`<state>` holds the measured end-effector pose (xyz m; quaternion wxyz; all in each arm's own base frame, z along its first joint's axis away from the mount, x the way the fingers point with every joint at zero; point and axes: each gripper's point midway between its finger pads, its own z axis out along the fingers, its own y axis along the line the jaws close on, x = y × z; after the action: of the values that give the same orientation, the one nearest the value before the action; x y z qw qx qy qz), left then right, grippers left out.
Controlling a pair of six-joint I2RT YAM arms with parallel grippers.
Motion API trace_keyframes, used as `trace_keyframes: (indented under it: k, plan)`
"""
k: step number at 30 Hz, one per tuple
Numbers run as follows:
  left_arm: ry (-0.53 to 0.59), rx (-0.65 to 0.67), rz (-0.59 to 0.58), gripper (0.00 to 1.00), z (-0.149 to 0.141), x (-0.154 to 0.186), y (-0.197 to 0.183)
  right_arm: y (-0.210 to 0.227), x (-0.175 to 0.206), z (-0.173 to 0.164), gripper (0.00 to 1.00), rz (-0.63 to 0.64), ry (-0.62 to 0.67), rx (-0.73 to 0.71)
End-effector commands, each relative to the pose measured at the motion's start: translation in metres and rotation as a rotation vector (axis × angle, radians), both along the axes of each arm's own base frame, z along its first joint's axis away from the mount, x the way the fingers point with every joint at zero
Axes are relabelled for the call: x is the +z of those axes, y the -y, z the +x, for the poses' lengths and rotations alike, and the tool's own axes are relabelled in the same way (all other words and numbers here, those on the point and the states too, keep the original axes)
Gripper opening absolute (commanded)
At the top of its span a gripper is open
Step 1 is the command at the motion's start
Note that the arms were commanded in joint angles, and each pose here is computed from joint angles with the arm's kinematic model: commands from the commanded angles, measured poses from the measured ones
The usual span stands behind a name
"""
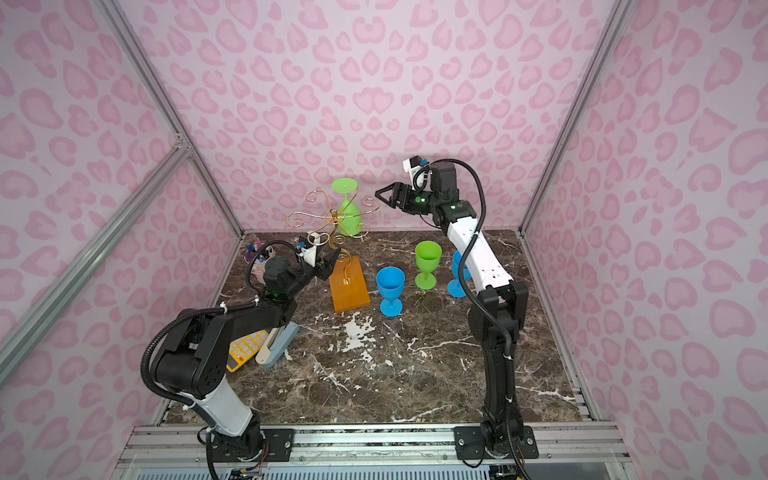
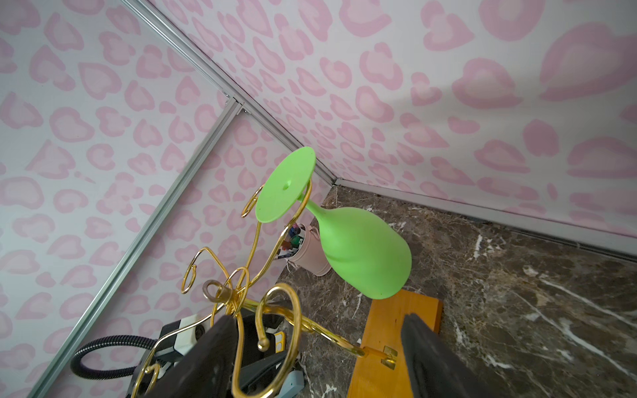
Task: Take the wine glass off the wine glass rack
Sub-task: Move the wine glass rack to the top-center of the table.
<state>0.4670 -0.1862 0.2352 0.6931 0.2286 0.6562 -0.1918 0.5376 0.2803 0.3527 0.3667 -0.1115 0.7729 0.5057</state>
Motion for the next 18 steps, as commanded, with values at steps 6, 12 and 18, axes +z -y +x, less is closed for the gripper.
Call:
trace_keyframes:
  k: [6, 12, 18]
  plan:
    - [0.062, 0.001, -0.012, 0.56, 0.005, 0.018, 0.001, -0.021, -0.003, -0.005, 0.62, 0.063, -0.054, 0.07]
    - [0.056, 0.004, -0.01, 0.56, 0.006, 0.015, 0.001, -0.028, -0.004, -0.007, 0.49, 0.079, -0.071, 0.085]
    - [0.052, 0.008, -0.008, 0.56, 0.007, 0.013, 0.0, -0.03, -0.002, -0.007, 0.36, 0.119, -0.086, 0.092]
